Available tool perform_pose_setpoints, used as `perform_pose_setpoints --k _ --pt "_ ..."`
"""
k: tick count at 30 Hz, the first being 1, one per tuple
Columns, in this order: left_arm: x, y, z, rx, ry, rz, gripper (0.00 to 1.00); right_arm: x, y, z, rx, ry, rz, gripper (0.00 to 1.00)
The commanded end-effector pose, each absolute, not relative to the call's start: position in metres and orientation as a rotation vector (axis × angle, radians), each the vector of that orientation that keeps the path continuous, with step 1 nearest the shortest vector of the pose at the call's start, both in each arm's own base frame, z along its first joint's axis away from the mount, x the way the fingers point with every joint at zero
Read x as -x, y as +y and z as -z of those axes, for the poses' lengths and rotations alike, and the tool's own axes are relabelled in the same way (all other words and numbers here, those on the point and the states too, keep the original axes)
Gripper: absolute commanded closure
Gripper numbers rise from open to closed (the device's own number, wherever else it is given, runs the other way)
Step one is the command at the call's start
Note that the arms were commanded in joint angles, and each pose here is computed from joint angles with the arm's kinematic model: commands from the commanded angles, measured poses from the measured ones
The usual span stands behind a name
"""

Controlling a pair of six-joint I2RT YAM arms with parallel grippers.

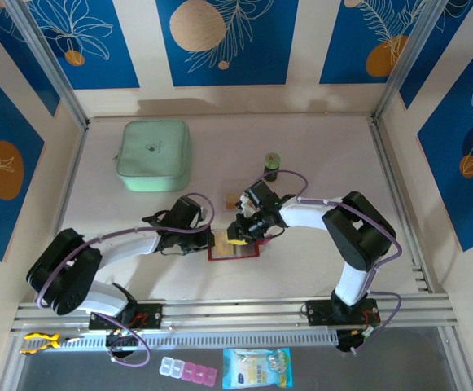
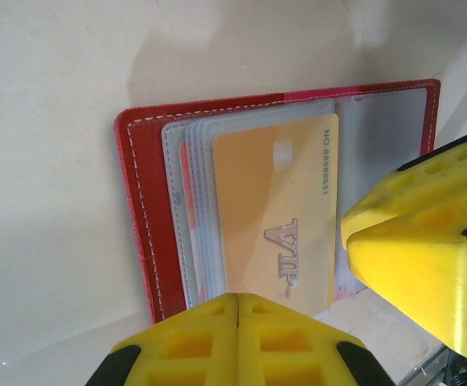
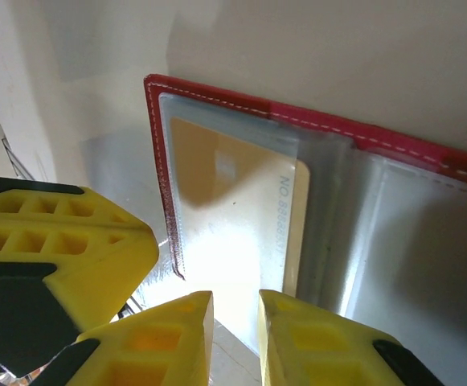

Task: Take the credit cards out of the card holder

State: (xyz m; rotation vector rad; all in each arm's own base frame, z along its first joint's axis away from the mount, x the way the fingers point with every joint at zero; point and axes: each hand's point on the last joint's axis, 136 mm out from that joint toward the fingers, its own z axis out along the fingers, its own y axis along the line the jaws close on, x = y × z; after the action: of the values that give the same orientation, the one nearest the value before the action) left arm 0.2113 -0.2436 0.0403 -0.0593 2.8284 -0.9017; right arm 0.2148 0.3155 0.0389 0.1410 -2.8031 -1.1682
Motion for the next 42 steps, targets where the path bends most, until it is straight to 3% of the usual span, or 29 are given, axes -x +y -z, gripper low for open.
perform_pose_setpoints --k 1,15,26,35,42 --pt "-0.218 -0.246 -0.037 0.095 2.827 0.919 0.97 -0.216 0.318 -0.039 -0.179 -2.808 1.156 0.77" --pt "-0.212 -0.238 -0.022 0.098 2.87 0.861 0.97 -0.215 0.316 -0.029 -0.181 -2.817 1.104 0.77" --pt "-0.212 -0.238 -0.02 0.103 2.876 0.855 0.97 -0.214 0.327 -0.035 -0.212 -2.766 1.192 0.84" --pt "-0.213 -0.238 -0.021 0.107 2.872 0.855 0.96 -0.215 0.306 -0.023 -0.177 -2.866 0.997 0.76" --pt "-0.213 -0.237 -0.024 0.107 2.87 0.856 0.96 -0.218 0.302 -0.034 -0.206 -2.906 0.977 0.75"
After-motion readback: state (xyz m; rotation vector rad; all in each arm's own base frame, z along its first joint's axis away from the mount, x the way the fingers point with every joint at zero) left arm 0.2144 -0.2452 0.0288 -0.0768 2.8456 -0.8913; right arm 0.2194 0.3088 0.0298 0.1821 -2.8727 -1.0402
